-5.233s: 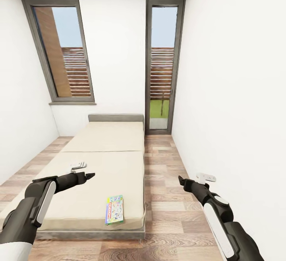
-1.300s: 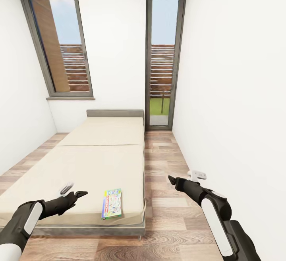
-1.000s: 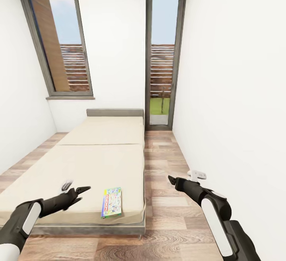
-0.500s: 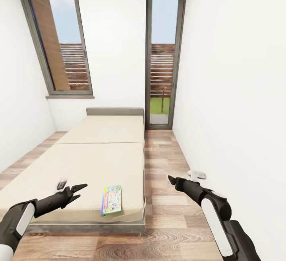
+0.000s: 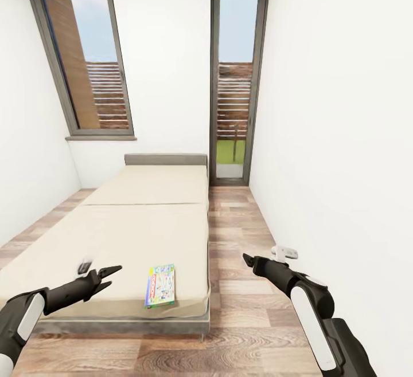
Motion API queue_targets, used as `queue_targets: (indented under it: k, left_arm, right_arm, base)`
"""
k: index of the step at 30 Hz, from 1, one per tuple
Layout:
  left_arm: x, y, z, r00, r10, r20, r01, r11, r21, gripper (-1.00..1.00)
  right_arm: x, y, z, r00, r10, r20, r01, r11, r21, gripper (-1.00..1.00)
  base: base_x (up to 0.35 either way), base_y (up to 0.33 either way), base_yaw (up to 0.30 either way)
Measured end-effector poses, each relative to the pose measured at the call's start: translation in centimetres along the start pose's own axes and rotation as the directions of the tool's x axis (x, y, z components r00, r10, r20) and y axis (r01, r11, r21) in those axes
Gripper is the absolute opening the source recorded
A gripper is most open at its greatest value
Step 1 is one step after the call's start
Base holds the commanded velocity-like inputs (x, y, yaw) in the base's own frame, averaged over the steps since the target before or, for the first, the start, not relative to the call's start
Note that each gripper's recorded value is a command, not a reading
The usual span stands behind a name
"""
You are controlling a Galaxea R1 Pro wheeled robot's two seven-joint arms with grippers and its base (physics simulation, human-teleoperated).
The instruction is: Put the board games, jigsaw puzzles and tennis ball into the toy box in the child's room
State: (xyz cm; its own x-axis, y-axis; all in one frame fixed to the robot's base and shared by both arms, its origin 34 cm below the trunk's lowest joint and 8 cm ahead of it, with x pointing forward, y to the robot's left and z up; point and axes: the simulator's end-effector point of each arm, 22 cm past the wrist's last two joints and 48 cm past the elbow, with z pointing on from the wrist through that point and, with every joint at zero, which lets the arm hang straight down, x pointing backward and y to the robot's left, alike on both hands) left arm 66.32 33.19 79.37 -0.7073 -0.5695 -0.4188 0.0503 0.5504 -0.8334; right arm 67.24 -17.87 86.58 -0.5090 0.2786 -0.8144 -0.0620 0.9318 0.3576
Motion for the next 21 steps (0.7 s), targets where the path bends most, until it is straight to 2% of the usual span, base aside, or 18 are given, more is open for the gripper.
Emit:
queue_targets:
  k: [21]
  left_arm:
    - [1.9,3.4,1.2,1.0,0.0,0.0,0.0,1.0,-0.01,1.0]
  right_arm:
    - [3.2,-1.4,1.4,1.0,0.001,0.001,-0.001,1.0,0.0,1.0]
  base:
    - [0.0,0.0,0.0]
